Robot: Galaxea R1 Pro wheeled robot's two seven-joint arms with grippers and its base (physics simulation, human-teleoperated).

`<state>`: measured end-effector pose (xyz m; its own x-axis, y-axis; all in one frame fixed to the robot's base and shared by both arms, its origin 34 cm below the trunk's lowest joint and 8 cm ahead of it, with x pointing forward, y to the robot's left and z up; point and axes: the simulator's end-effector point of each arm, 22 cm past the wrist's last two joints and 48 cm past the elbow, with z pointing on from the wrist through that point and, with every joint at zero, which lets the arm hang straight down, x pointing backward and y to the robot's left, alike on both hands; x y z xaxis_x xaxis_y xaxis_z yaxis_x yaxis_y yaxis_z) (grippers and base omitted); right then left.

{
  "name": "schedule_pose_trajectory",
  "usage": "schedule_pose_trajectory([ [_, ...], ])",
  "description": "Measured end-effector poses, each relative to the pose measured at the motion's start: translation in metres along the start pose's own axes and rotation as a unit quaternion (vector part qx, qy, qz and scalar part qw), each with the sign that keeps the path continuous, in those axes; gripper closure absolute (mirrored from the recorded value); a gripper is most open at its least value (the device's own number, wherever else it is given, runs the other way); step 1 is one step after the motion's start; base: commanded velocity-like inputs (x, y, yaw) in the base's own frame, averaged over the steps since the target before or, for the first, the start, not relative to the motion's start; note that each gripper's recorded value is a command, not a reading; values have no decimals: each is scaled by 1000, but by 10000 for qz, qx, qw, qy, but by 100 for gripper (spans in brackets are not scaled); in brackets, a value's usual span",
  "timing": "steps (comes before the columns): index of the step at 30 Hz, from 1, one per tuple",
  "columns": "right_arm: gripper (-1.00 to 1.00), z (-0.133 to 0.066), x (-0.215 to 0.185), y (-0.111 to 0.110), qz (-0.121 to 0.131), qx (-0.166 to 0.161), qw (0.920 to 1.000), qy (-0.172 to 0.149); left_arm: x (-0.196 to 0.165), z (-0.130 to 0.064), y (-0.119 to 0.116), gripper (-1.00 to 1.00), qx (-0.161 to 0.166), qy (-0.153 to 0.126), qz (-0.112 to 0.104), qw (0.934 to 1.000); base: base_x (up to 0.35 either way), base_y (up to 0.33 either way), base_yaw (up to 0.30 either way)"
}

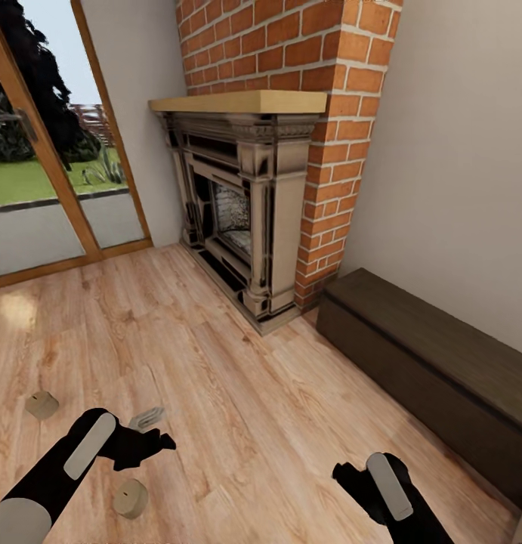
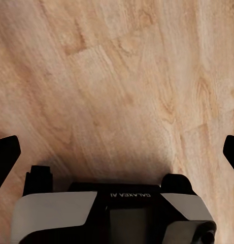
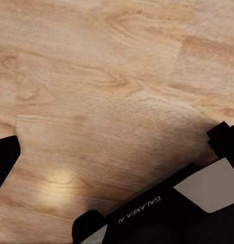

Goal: Place each of the two pumpkins and all three candles from the living room inside a cabinet in the living room (use any cabinet), then make sure every cabinet is closed, and position the cauldron so it is next to a table in the living room.

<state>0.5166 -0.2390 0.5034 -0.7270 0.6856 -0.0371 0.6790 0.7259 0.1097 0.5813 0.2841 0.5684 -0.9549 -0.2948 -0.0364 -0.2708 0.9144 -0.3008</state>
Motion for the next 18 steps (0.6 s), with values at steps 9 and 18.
schedule_pose_trajectory([
  [9,-100,-12,0,13,978,-643,9925,361,-1,-10,-2,-100,-25,0,-1,10000,0,0,6],
  [18,-100,-12,0,10,746,-519,9953,327,-2,-11,-1,-100,-32,-11,7,10000,-6,2,0],
])
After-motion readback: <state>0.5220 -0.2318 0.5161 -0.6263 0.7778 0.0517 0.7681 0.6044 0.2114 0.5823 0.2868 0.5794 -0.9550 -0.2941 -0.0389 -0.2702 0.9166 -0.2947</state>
